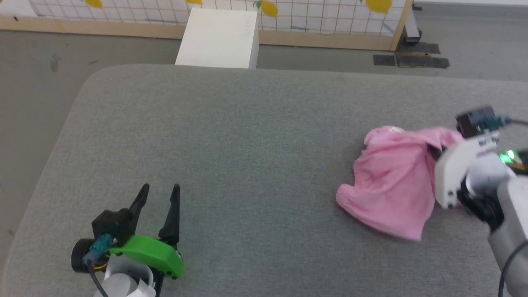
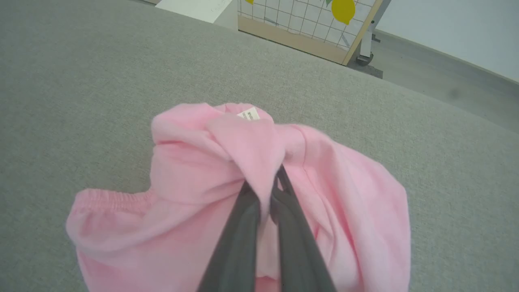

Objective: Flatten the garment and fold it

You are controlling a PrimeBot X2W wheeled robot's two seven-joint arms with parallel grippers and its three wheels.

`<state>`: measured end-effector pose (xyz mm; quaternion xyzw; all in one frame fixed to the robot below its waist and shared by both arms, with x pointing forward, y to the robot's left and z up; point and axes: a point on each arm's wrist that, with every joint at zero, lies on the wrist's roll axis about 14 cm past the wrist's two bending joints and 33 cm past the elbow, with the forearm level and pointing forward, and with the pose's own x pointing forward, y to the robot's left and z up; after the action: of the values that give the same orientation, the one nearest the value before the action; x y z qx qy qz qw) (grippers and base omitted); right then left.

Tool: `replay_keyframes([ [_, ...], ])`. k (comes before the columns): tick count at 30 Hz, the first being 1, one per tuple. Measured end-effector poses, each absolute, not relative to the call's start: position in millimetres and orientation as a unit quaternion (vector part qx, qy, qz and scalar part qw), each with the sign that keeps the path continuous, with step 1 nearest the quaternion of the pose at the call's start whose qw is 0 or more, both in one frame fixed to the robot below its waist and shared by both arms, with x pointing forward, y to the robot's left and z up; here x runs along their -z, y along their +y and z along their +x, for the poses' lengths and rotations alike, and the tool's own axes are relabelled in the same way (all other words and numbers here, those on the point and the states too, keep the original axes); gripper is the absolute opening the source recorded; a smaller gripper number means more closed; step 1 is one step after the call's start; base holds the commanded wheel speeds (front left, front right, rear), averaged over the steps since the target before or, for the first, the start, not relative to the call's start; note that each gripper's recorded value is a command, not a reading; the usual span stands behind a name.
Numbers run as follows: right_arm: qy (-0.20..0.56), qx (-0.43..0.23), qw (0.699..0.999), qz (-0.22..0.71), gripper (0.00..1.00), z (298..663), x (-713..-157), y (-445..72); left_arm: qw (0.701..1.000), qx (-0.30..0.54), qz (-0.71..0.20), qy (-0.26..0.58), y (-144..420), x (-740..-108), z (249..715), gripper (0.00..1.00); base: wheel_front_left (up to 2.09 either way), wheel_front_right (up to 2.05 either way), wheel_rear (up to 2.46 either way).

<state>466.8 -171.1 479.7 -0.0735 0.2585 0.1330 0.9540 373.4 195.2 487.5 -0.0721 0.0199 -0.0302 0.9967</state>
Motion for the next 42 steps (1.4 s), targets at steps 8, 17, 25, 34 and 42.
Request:
replay_keyframes([
  [8, 0.22, -0.203, 0.951, -0.077, 0.0, 509.4, -495.9, -107.0, 0.997, 0.03, -0.074, 0.017, 194.2, -487.2, 384.2, 1.0, 0.0, 0.0, 0.0],
  [17, 0.25, -0.26, 0.931, -0.053, 1.0, 498.3, -439.7, -57.7, 0.997, 0.009, -0.07, 0.024, 207.5, -480.4, 385.3, 1.0, 0.0, 0.0, 0.0],
  [25, 0.133, -0.255, 0.958, 0.014, 1.0, 486.9, -468.5, -54.6, 0.998, 0.011, -0.069, 0.01, 206.0, -489.4, 382.1, 1.0, 0.0, 0.0, 0.0],
  [34, 0.126, -0.149, 0.978, 0.077, 1.0, 440.3, -473.7, -138.0, 0.997, 0.025, -0.073, -0.007, 195.1, -500.2, 366.5, 1.0, 0.0, 0.0, 0.0],
  [42, 0.242, -0.124, 0.961, 0.057, 1.0, 412.4, -453.9, -173.4, 0.996, 0.045, -0.074, -0.017, 182.6, -507.5, 366.9, 1.0, 0.0, 0.0, 0.0],
])
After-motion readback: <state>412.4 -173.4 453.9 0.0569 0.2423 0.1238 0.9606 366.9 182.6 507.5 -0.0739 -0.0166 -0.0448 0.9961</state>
